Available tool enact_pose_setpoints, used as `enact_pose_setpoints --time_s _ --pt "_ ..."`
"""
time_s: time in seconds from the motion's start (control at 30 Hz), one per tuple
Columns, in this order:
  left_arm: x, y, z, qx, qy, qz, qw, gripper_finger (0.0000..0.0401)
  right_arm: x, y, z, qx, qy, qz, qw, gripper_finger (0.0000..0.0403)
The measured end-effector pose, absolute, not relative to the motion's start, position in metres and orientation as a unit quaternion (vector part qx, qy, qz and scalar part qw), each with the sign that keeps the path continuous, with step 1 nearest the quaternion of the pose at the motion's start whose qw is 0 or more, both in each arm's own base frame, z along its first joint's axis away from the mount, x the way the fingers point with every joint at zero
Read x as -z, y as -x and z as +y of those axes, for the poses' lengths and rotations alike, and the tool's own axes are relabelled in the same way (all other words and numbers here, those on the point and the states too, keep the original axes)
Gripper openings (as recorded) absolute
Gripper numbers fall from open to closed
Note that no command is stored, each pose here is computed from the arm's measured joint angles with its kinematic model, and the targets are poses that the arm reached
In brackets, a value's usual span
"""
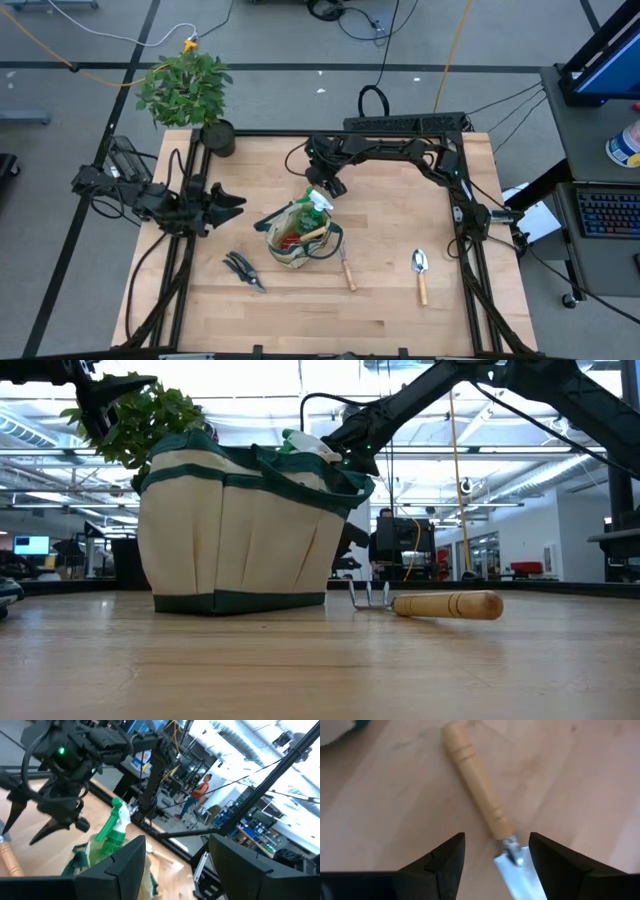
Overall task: Pick & Place Garden tools in Gardening bag
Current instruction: Put the brown trowel into the brown bag
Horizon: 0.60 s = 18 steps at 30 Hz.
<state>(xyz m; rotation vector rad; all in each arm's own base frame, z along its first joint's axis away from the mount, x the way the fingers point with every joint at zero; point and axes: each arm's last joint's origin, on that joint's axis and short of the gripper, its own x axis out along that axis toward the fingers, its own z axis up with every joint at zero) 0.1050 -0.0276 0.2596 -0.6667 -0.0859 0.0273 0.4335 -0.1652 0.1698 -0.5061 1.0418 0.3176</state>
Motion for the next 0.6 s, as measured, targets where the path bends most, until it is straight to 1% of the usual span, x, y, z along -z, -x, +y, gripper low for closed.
enact_pose_setpoints --time_s 0.13,0.27,0.47,0.6 --pt "-0.260 -0.105 -0.028 -0.013 0.328 -0.044 0.944 0.0223 -0.169 -0.435 -0.158 -0.164 0.235 0.489 0.824 0.0215" --pt "-0.260 -0.105 -0.028 -0.013 0.328 -0.045 0.944 0.0223 -0.177 -0.437 -0.156 -0.171 0.227 0.487 0.826 0.0215" --pt "-0.260 -0.105 -0.028 -0.012 0.328 -0.044 0.944 0.0223 -0.181 -0.438 -0.155 -0.188 0.161 0.465 0.850 0.0215" --pt "-0.260 -0.105 -0.028 -0.012 0.330 -0.045 0.943 0.0223 -0.169 -0.439 -0.157 -0.183 0.133 0.477 0.849 0.0215"
